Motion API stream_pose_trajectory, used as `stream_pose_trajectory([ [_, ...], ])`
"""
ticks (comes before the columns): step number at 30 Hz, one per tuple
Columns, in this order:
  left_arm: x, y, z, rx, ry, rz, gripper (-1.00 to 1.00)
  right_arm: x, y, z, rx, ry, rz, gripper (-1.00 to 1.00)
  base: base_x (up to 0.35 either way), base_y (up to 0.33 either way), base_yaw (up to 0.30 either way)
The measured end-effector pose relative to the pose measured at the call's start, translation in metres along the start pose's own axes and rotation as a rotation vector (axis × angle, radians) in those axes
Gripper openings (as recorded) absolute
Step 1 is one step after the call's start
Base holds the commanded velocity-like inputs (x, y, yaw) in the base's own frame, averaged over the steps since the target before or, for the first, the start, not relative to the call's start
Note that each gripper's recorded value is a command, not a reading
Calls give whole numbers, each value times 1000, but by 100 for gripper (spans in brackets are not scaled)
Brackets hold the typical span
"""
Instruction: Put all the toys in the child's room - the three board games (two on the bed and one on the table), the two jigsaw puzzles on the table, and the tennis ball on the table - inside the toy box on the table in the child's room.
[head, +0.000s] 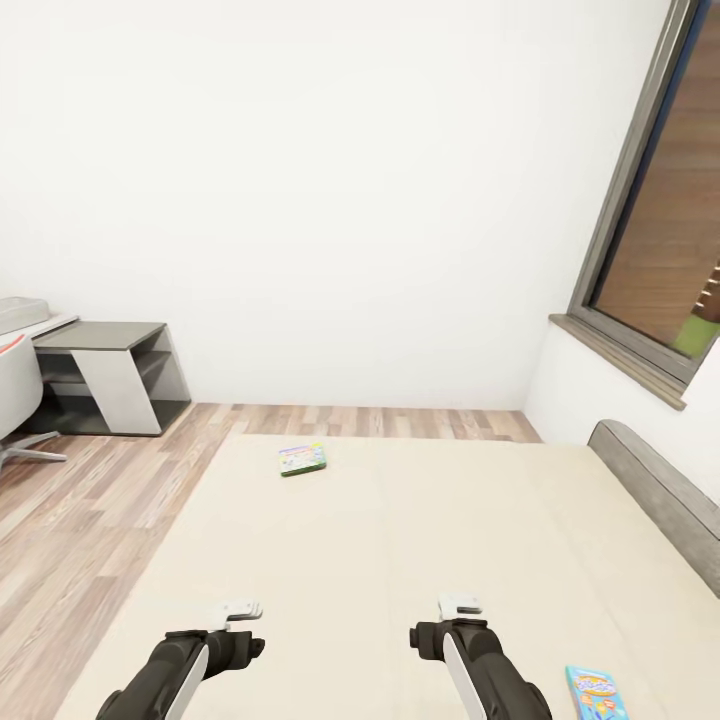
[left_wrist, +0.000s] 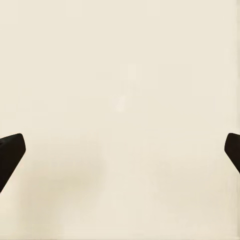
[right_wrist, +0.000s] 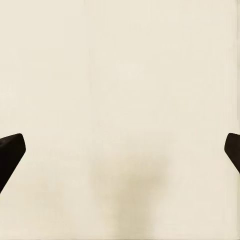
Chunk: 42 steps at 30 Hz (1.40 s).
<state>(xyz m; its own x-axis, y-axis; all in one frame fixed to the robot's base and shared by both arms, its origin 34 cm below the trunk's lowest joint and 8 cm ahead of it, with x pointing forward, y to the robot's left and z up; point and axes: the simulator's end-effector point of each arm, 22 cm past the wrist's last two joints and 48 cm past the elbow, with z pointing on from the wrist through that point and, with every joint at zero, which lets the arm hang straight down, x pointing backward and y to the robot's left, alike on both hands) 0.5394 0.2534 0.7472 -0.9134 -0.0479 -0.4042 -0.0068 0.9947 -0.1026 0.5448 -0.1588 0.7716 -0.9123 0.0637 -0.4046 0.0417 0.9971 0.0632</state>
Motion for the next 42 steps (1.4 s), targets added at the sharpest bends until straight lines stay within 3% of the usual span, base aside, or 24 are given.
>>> stream_pose_trajectory([
  [42,0,0,0,-2,0,1,100,0,0,0,0,0,0,100,-16,-86,0],
])
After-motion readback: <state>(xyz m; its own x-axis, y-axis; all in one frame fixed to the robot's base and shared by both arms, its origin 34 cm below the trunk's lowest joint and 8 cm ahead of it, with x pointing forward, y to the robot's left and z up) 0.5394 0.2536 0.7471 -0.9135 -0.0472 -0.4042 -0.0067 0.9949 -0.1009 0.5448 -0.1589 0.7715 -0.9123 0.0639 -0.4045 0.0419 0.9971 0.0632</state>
